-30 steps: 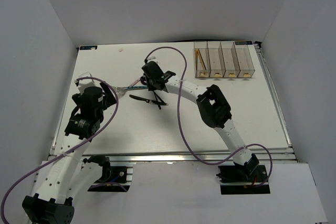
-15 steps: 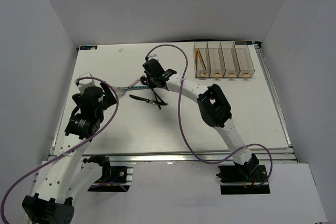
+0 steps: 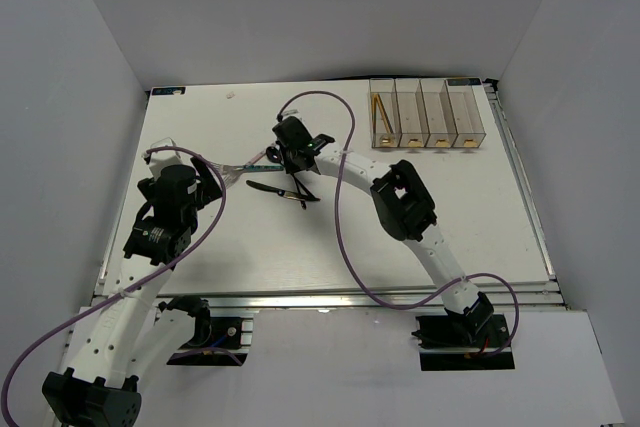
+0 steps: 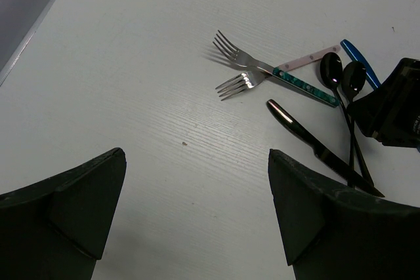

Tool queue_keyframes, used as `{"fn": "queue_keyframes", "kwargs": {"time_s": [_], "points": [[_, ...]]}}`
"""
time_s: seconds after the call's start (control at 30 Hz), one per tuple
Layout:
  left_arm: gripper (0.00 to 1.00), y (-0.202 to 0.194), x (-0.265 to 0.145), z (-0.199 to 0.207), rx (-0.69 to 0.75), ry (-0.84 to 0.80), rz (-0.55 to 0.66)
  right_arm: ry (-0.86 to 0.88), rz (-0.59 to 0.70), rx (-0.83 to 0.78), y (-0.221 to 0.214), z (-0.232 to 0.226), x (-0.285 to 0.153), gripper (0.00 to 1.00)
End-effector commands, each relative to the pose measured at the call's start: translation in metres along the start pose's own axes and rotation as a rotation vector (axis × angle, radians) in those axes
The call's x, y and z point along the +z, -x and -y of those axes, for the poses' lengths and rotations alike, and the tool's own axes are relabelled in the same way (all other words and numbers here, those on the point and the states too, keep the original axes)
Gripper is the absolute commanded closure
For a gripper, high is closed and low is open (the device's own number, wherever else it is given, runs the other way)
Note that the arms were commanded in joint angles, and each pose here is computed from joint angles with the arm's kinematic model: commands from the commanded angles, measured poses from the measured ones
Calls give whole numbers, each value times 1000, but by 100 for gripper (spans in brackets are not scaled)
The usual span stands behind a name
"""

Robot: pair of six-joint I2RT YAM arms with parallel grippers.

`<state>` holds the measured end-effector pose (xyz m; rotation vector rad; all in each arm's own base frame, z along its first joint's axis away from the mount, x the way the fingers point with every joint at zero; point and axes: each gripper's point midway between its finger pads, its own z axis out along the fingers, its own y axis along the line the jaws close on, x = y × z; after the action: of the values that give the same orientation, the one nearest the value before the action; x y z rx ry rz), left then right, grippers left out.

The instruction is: Sort the eating utensils into containers

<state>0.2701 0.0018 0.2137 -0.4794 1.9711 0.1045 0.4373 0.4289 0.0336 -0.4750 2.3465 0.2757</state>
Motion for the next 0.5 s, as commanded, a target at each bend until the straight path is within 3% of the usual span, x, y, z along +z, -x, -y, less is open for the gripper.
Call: {"fn": "queue_keyframes", "kwargs": {"time_s": [0.0, 0.2, 0.47], "points": [[2, 0, 0, 3, 5, -12, 1, 7, 15, 8, 10, 2, 4, 70], [2, 0, 0, 3, 4, -13, 4, -19, -2, 18, 3, 12, 7, 71], [2, 0, 0, 3, 5, -14, 2, -12, -57, -4, -12, 15, 7, 91]]}}
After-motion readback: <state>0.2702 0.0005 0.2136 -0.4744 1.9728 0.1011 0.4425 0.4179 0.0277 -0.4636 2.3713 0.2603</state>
